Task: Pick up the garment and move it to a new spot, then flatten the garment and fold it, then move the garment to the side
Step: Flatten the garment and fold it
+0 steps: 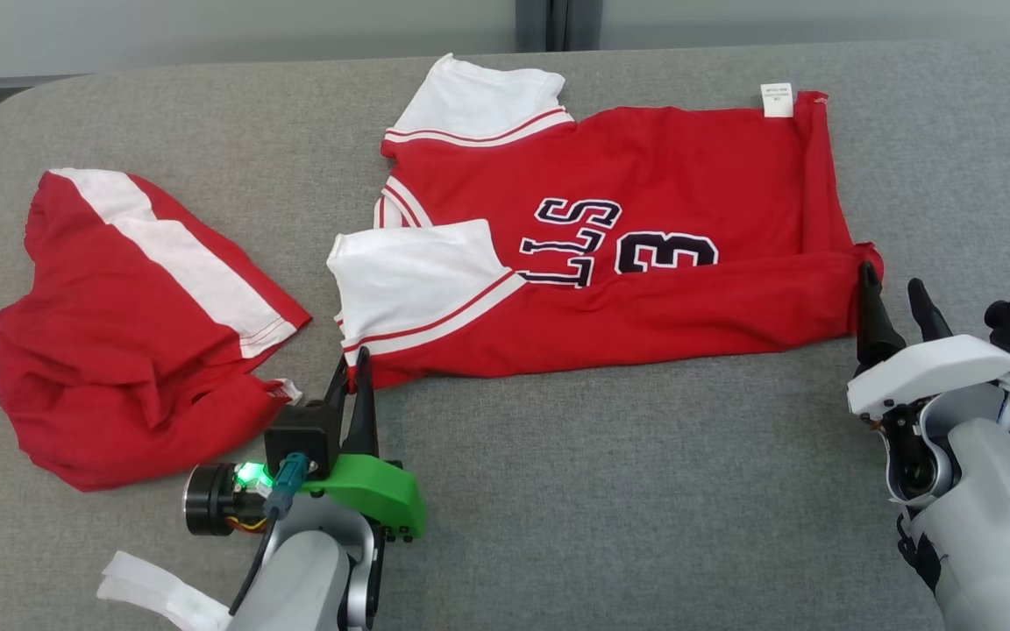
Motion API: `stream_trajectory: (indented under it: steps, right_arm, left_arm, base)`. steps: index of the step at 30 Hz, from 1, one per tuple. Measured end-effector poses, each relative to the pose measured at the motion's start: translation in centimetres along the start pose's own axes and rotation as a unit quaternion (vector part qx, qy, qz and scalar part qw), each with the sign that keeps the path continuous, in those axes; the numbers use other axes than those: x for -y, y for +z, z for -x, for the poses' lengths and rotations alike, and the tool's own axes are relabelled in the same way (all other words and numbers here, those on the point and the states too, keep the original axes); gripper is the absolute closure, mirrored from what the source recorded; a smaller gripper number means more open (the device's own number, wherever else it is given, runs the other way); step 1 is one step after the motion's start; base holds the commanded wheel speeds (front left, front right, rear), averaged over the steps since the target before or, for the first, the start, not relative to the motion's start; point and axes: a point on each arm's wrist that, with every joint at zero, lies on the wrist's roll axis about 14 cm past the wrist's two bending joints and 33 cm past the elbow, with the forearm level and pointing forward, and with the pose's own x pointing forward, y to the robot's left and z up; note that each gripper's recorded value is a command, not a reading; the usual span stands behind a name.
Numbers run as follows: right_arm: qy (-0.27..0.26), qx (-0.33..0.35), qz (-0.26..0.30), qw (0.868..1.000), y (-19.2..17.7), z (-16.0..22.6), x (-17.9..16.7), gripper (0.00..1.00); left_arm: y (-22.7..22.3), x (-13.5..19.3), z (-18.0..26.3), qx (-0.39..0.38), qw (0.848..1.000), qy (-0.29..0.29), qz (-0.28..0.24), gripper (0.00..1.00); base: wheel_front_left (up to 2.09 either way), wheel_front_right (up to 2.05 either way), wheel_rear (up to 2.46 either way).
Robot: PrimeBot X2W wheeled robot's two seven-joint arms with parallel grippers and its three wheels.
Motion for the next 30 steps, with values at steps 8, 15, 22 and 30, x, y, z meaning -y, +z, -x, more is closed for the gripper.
stream_trajectory:
  steps: [8, 15, 22, 30]
  right_arm:
    - [-0.004, -0.045, 0.046, 0.998, -2.4, 1.1, 1.4, 0.0]
    - [-0.024, -0.09, 0.058, 0.994, -4.3, 0.4, 2.2, 0.0]
    - [-0.009, -0.097, 0.066, 0.993, -4.6, 0.0, 1.1, 1.0]
    - [-0.001, -0.089, 0.16, 0.983, -2.5, 0.7, 3.0, 1.0]
  left_arm:
    - [-0.1, 0.6, -0.3, -0.001, 1.0, -0.009, 0.001, 1.0]
    - [-0.2, 0.5, -0.3, -0.003, 1.0, -0.008, 0.0, 1.0]
    - [-0.4, 0.2, -0.1, -0.008, 1.0, -0.003, -0.002, 1.0]
    - [-0.8, 0.7, 0.4, -0.014, 1.0, -0.013, -0.002, 1.0]
  base:
    - [0.0, 0.0, 0.0]
    - [0.0, 0.0, 0.0]
    - [0.0, 0.0, 0.0]
    - [0.0, 0.0, 0.0]
